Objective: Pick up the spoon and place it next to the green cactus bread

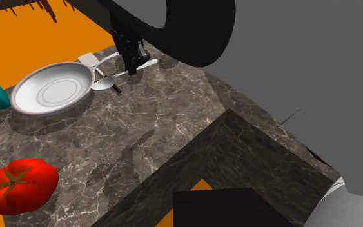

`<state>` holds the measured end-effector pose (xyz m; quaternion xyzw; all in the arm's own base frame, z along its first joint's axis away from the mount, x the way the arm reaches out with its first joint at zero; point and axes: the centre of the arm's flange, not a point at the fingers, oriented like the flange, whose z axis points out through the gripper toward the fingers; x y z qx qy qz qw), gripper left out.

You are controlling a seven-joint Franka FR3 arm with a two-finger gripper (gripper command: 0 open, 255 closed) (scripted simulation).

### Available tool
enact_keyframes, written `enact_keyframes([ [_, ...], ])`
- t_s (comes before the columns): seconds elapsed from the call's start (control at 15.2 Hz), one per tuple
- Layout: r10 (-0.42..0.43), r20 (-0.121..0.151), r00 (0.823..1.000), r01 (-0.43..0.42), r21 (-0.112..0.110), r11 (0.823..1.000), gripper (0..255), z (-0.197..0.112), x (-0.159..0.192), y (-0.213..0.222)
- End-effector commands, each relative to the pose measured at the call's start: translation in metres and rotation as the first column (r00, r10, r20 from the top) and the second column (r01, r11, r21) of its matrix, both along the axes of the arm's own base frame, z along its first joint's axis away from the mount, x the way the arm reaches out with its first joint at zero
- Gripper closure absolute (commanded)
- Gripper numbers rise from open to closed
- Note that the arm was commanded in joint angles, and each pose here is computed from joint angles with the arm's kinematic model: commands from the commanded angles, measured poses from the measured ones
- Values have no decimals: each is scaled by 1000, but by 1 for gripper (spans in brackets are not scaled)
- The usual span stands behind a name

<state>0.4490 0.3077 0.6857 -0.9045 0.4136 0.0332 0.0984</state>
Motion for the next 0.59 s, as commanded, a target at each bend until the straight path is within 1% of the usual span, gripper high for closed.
enact_keyframes([
  [0.0, 0, 0, 1000, 0, 0, 1000, 255, 11, -2, 1],
  [0.26, 0, 0, 1000, 0, 0, 1000, 255, 29, -2, 1],
  [0.53, 0, 0, 1000, 0, 0, 1000, 255, 29, 1, -52],
])
